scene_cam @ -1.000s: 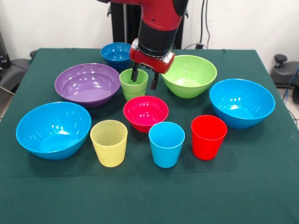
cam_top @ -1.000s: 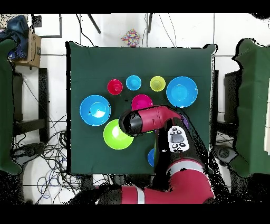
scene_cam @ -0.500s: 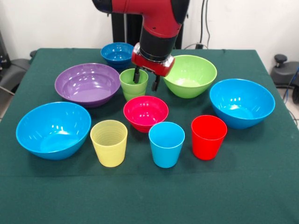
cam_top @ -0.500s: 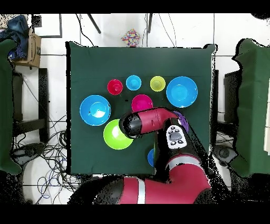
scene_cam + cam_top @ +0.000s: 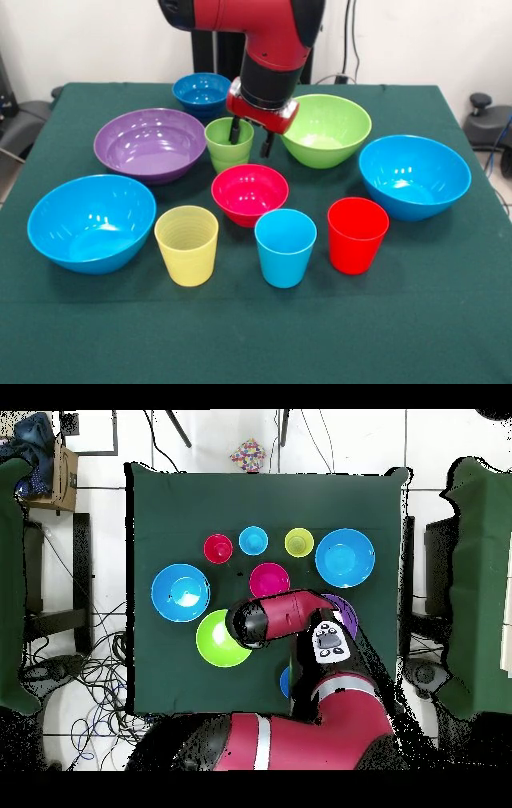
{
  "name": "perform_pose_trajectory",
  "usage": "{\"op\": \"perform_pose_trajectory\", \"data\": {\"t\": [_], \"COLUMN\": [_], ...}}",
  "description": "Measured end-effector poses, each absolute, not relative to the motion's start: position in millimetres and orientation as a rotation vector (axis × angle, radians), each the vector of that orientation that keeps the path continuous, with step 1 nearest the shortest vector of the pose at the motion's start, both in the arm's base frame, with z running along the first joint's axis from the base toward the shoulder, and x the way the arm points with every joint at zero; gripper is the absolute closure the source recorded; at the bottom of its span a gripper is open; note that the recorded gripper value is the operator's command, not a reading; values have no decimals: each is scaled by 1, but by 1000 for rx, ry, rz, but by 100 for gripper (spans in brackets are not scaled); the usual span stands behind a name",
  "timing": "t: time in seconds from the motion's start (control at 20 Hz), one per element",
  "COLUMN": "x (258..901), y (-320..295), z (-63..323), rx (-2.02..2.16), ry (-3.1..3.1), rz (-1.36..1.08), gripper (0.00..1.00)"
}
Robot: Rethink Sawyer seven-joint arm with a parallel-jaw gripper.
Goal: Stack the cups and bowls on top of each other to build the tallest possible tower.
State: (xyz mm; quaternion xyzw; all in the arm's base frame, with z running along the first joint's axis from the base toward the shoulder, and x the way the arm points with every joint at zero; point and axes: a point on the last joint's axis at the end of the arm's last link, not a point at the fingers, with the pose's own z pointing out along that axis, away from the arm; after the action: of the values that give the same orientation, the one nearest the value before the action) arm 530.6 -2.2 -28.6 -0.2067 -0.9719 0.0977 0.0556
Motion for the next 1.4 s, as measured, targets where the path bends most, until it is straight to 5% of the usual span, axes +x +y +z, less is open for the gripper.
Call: {"op": "perform_pose_trajectory", "data": {"t": [1.35, 1.4], "x": [529, 529], "y": [0, 0], "z": [-28, -28], "rx": [-617, -617], "ry": [-2952, -2952], "rz": [307, 307], "gripper": [0, 100]}}
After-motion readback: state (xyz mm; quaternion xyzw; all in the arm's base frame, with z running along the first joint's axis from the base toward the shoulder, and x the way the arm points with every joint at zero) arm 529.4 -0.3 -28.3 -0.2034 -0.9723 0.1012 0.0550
